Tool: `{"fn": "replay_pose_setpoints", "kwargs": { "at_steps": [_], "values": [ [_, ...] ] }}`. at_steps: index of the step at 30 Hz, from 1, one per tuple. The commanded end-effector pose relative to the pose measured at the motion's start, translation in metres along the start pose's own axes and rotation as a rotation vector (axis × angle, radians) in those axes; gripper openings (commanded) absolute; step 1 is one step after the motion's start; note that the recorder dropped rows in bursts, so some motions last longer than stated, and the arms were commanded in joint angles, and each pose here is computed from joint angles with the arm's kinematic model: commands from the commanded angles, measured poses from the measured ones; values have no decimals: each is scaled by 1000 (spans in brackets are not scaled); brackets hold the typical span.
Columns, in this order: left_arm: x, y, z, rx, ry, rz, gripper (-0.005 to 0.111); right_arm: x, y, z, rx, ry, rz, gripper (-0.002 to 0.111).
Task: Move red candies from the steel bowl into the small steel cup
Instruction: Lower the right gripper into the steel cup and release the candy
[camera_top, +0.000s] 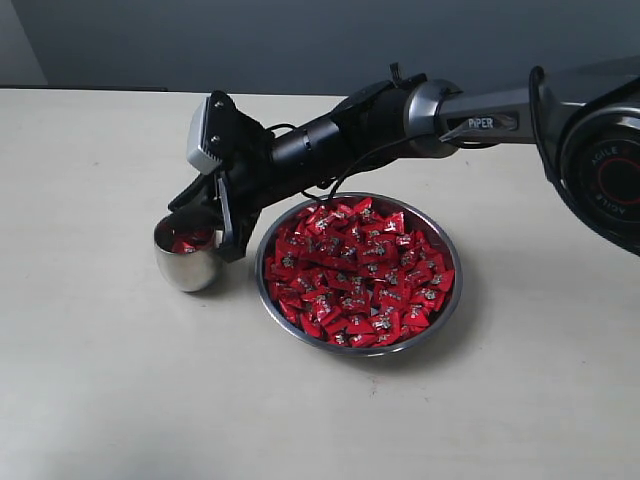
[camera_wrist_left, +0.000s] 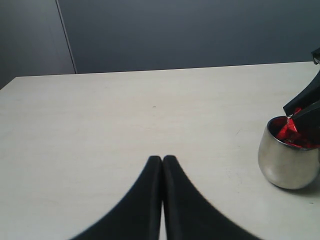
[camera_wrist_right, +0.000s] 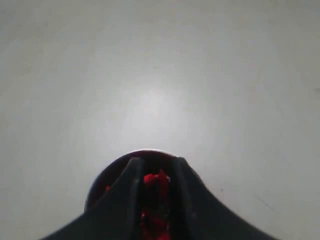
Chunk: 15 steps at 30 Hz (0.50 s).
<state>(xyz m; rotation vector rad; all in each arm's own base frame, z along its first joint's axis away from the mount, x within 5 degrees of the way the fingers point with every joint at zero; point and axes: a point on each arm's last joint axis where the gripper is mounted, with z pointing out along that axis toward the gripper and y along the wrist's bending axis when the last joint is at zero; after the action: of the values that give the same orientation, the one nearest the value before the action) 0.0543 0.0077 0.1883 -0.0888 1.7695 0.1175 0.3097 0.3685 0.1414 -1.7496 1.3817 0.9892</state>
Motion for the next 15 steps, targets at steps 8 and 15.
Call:
{"fn": "replay_pose_setpoints", "kwargs": {
  "at_steps": [8,15],
  "values": [
    [1,0,0,0,-3,-5,0,-1,-2,-1,19,-3,32,-1],
    [1,0,0,0,-3,-5,0,-1,-1,-1,-2,-5,53,8]
  ]
}}
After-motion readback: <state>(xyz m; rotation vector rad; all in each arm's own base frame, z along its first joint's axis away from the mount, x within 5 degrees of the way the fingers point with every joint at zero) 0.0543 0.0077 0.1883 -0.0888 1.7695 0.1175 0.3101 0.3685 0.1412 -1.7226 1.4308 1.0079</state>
